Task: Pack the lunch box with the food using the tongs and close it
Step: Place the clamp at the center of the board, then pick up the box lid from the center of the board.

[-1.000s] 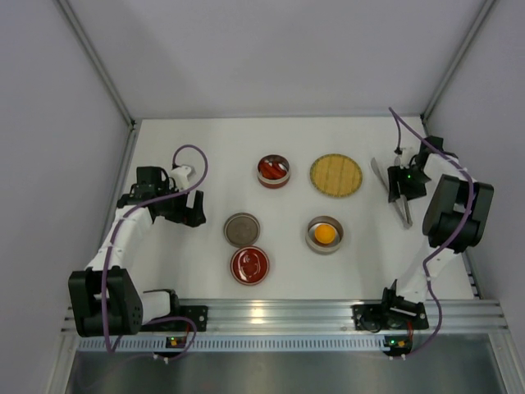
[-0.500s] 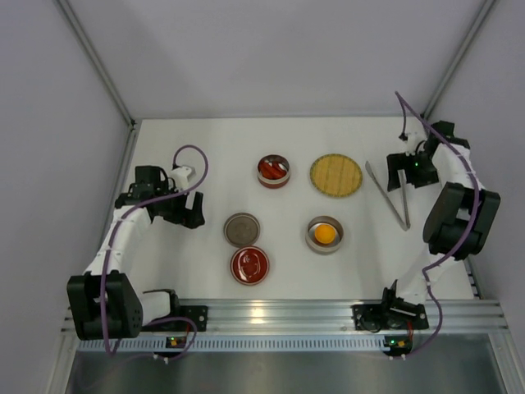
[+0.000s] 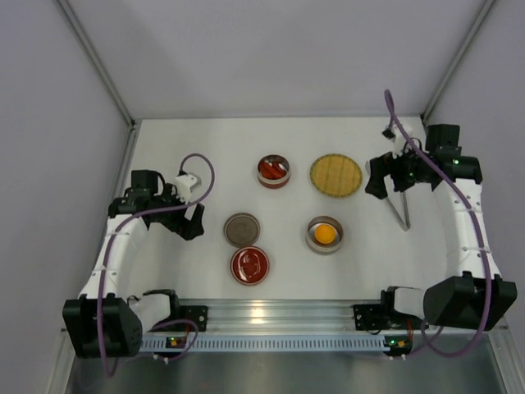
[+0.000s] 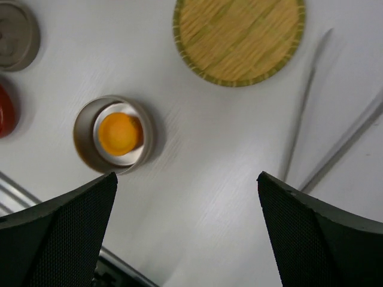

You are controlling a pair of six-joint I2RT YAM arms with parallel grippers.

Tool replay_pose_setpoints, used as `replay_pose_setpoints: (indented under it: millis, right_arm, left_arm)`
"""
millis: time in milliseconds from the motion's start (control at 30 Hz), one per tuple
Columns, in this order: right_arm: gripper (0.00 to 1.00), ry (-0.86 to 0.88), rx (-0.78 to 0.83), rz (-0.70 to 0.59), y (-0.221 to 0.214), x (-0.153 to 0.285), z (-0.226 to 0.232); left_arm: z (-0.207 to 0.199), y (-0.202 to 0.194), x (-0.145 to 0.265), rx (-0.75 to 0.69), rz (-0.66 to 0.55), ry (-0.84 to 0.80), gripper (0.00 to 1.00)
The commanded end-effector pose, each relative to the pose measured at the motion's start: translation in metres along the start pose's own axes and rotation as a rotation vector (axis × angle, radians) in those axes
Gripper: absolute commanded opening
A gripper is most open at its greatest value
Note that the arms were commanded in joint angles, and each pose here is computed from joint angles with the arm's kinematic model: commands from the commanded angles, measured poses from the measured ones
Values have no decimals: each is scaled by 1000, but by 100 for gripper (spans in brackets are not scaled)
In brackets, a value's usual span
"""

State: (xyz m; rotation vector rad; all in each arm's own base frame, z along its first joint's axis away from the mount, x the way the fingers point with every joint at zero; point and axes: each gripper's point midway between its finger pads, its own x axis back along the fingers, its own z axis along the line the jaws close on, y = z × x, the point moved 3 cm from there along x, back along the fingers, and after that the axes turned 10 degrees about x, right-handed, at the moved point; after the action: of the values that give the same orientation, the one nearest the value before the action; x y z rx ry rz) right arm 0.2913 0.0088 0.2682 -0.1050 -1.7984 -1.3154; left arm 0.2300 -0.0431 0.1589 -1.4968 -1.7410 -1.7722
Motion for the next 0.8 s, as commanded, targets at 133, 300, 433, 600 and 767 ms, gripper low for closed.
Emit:
replay_pose_setpoints:
  millis: [133, 300, 433, 600, 767]
  right_arm:
    - [98, 168, 29, 28, -28, -18, 68]
    - [96, 223, 4, 34, -38, -23, 80]
    - [96, 235, -4, 42, -44, -23, 84]
    - [96, 235, -5, 44, -46, -22, 85]
    - [96, 246, -12, 43, -47, -24, 86]
  left_arm:
    - [-54, -12, -9, -246, 67, -172, 96]
    - [-86, -17, -39, -317, 184, -269, 93]
    - [-105, -25, -59, -309, 310, -339, 88]
    - [-112, -34, -79, -263, 415, -373, 82]
    - [-115, -37, -91, -244, 461, -373, 73]
